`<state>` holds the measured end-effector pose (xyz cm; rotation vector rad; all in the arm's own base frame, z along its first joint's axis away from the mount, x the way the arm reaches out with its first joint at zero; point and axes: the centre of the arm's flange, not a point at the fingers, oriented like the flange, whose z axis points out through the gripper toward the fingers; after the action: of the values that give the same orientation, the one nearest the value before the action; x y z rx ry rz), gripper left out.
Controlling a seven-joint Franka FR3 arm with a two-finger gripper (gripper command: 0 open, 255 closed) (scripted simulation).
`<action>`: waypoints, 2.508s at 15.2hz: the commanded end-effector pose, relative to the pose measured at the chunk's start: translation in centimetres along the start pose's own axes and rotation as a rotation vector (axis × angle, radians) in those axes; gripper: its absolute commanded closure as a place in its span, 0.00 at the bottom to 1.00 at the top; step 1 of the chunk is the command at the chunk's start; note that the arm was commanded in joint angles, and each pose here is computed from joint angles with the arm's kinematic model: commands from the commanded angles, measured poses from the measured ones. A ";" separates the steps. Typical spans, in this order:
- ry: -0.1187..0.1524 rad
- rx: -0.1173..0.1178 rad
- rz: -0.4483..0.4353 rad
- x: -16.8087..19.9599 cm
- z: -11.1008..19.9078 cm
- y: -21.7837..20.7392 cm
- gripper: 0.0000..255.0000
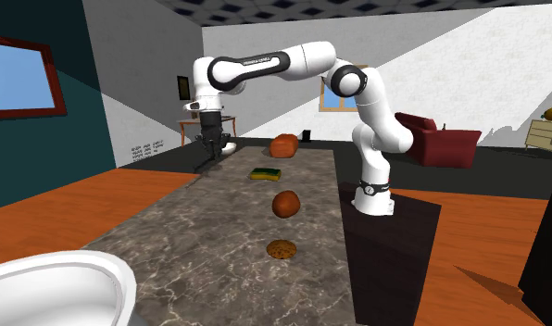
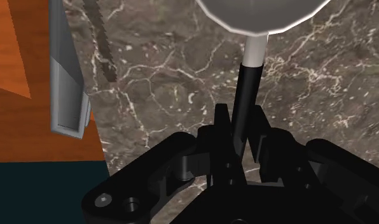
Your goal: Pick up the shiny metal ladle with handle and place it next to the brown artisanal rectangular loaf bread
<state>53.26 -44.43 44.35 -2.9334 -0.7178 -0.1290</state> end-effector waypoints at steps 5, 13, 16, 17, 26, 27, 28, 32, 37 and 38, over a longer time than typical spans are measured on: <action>0.000 0.000 0.000 0.4 -3.2 -0.3 1.00; 0.000 0.000 0.000 -0.3 -6.4 -1.4 1.00; 0.000 0.000 0.000 -3.5 -6.6 -3.7 1.00; 0.000 0.000 0.000 -4.6 -6.6 -4.5 1.00; 0.000 0.000 0.000 -14.3 -7.1 -11.4 1.00; 0.000 0.000 0.000 -15.3 -7.1 -12.2 1.00; 0.000 0.000 0.000 -16.4 -7.2 -13.0 1.00; 0.000 0.000 0.000 -20.7 -7.3 -16.0 1.00; 0.000 0.000 0.000 -26.1 -7.6 -19.9 1.00; 0.000 0.000 0.000 -27.1 -7.6 -20.6 1.00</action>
<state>20.53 -39.70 50.72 -2.9323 -0.7168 -0.1298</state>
